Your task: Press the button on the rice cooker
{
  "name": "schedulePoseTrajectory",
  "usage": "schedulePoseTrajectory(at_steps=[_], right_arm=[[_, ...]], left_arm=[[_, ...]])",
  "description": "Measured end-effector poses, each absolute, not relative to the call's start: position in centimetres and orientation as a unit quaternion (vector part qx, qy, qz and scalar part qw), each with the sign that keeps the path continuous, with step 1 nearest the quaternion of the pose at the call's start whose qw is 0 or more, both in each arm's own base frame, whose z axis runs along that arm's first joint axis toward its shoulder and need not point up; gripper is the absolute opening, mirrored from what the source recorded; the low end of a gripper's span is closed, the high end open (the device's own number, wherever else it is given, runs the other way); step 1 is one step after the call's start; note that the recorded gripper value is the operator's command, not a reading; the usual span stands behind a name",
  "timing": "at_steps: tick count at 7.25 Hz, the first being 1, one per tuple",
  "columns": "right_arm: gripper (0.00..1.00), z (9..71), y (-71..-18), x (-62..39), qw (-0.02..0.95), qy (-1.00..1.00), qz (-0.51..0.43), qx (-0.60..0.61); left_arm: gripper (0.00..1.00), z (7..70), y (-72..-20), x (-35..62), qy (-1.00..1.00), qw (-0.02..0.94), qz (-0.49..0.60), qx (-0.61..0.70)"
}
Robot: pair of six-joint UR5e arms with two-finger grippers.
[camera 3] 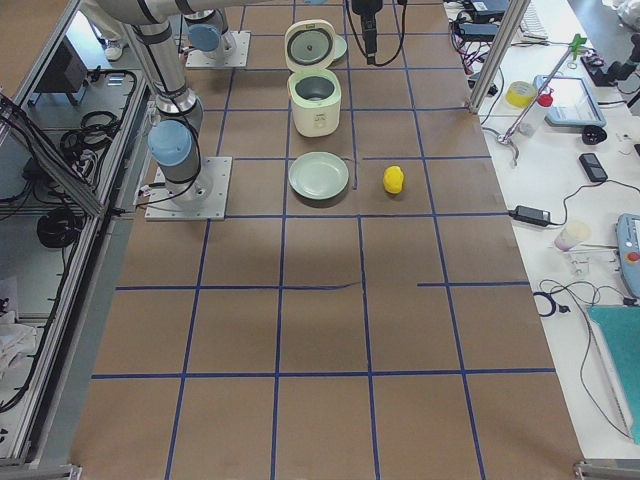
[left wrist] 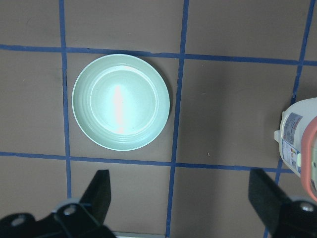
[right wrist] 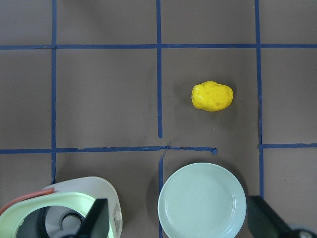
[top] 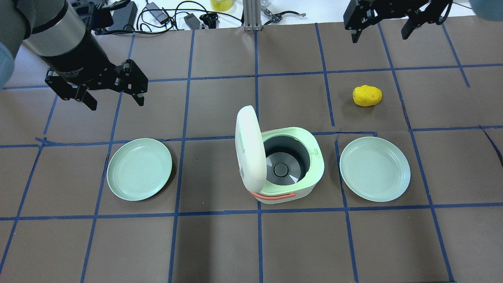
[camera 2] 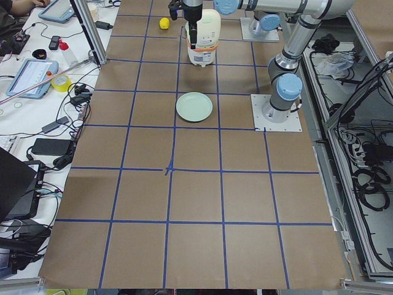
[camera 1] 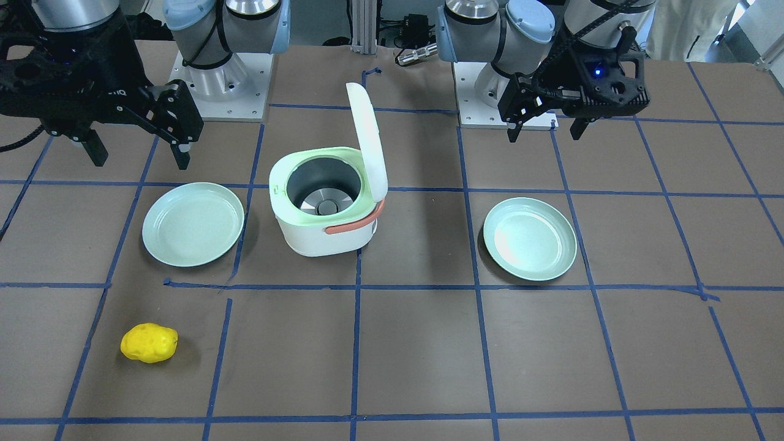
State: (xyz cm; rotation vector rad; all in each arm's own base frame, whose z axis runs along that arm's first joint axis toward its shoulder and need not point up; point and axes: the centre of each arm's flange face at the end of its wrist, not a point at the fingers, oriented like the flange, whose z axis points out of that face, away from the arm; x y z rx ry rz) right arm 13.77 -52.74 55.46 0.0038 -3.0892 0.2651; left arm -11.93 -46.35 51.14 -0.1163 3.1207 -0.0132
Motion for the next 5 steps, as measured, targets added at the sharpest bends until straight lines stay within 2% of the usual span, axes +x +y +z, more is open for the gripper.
schedulePoseTrajectory(at_steps=[5], right_arm=[[1.00,54.79,-52.78,13.72,0.020,-0.997,0.079,0.004]], left_arm=[[1.00,51.14,-46.35,-11.93,0.999,0.009,-0.004,-0.037]])
